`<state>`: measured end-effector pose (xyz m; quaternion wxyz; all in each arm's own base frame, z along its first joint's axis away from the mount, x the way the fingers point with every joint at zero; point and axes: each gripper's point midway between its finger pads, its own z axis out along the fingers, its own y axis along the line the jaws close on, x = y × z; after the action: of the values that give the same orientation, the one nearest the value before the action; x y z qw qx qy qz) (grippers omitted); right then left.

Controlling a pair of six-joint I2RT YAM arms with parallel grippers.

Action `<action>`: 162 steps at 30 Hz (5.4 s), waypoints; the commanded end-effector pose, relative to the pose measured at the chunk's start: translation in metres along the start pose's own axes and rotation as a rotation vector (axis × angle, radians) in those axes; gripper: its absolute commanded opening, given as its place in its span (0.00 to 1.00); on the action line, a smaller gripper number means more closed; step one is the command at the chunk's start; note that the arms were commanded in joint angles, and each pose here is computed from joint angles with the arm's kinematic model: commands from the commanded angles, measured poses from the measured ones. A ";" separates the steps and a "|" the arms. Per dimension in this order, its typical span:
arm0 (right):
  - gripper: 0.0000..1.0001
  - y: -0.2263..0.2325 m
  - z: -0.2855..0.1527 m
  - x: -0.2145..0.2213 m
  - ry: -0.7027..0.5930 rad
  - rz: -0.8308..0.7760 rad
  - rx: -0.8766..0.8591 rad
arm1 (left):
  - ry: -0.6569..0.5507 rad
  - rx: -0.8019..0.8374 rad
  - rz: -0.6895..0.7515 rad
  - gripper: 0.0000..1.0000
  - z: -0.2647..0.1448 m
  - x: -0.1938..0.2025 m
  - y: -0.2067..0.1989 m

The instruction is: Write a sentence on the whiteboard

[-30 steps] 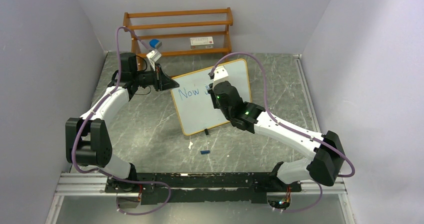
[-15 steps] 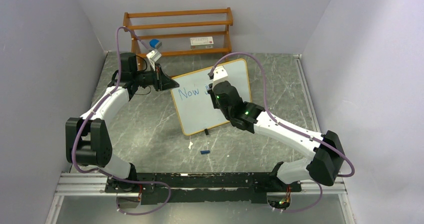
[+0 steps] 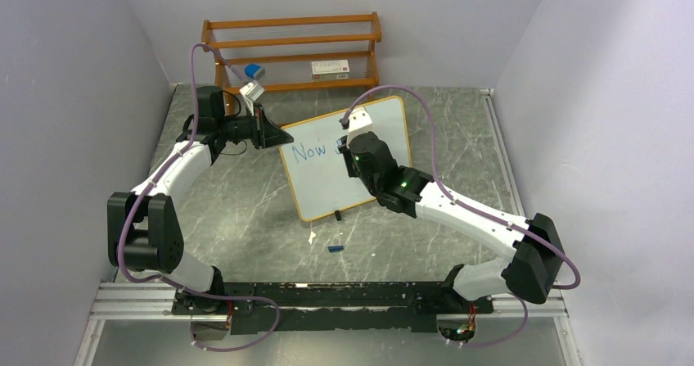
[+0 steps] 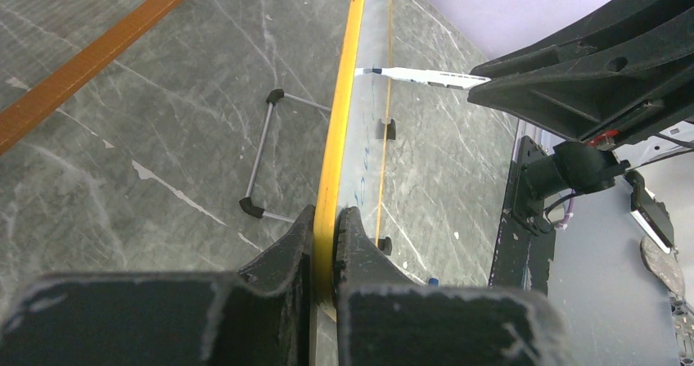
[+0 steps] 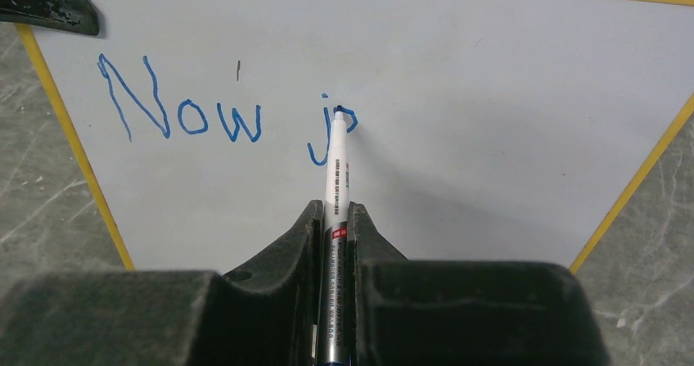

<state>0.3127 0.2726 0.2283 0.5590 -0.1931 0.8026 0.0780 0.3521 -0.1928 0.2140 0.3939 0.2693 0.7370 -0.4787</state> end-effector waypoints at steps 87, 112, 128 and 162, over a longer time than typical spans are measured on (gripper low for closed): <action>0.00 -0.028 -0.007 0.024 0.057 0.016 0.081 | 0.134 -0.122 -0.011 0.05 0.012 0.054 0.032; 0.00 -0.028 -0.009 -0.011 -0.057 0.058 0.067 | 0.134 -0.120 -0.012 0.05 0.012 0.054 0.033; 0.00 -0.027 0.001 -0.001 -0.029 0.051 0.075 | 0.132 -0.118 -0.011 0.05 0.012 0.054 0.032; 0.00 -0.023 -0.006 0.024 0.084 0.044 0.040 | 0.132 -0.120 -0.012 0.05 0.012 0.054 0.033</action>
<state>0.3113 0.2486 0.2141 0.5396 -0.1701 0.8217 0.0689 0.3524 -0.1928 0.2137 0.3915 0.2683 0.7383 -0.4792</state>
